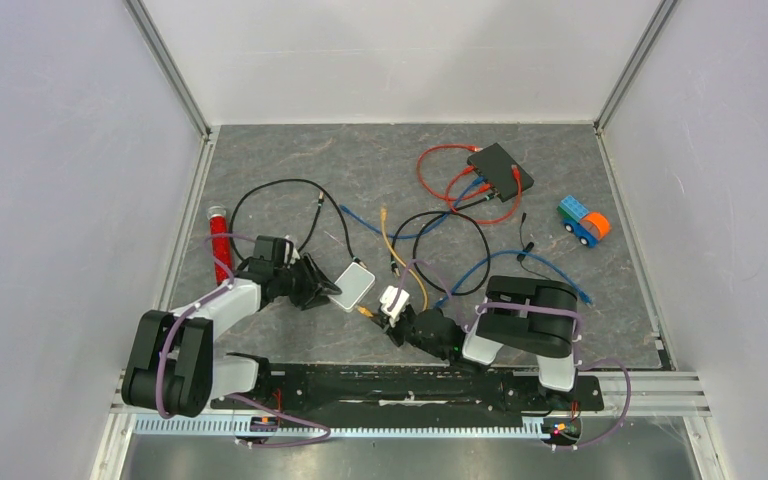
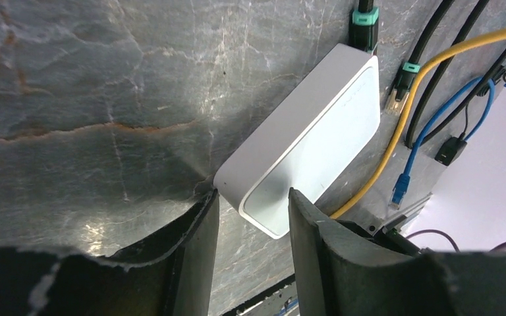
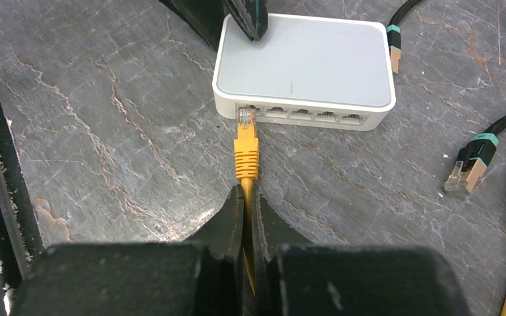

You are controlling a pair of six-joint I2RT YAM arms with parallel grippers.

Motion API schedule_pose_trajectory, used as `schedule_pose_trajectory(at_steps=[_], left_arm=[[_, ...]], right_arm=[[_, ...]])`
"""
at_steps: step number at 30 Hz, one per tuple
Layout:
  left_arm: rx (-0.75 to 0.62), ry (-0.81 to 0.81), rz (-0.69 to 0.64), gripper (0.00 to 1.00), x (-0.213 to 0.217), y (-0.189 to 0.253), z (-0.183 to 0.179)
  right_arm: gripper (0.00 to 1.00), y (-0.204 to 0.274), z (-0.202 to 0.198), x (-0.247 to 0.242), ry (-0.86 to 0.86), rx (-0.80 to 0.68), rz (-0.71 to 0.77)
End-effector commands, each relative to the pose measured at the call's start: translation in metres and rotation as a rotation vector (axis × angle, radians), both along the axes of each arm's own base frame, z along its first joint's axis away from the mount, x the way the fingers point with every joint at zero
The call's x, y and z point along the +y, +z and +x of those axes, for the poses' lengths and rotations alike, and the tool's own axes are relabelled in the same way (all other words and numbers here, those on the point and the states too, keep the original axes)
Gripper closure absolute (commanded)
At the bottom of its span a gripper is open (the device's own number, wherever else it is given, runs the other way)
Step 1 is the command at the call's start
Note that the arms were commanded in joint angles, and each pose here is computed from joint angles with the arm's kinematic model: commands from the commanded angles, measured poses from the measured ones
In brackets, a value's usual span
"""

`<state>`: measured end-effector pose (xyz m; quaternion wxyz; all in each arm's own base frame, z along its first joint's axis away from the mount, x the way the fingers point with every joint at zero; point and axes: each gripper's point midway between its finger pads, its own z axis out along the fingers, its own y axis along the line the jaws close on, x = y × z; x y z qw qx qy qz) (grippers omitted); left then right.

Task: Insert the plug into the switch port
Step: Insert the connector into the switch port.

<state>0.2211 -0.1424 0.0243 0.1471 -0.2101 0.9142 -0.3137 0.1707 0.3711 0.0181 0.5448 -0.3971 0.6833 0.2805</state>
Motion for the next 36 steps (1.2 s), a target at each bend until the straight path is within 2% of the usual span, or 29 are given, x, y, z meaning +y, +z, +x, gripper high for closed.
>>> schedule_pose_trajectory(at_steps=[1, 12, 19, 23, 28, 36], left_arm=[[0.024, -0.004, -0.064, 0.51, -0.010, 0.003, -0.008], [0.001, 0.013, -0.067, 0.55, -0.010, 0.010, -0.009], [-0.064, 0.018, 0.067, 0.48, 0.006, 0.033, 0.017], [-0.098, 0.050, 0.141, 0.47, 0.016, 0.043, 0.038], [-0.097, 0.037, 0.156, 0.53, 0.013, 0.040, 0.056], [-0.043, -0.026, 0.104, 0.54, 0.002, 0.020, 0.047]], right_arm=[[1.00, 0.016, 0.002, 0.009, -0.006, -0.022, 0.076], [1.00, 0.025, 0.010, -0.006, -0.079, -0.042, 0.107], [1.00, 0.020, 0.006, -0.004, -0.057, -0.029, 0.102], [1.00, 0.019, 0.005, -0.004, -0.056, -0.028, 0.099], [1.00, 0.015, 0.004, -0.004, -0.054, -0.015, 0.098], [1.00, 0.012, 0.003, -0.004, -0.047, -0.011, 0.096]])
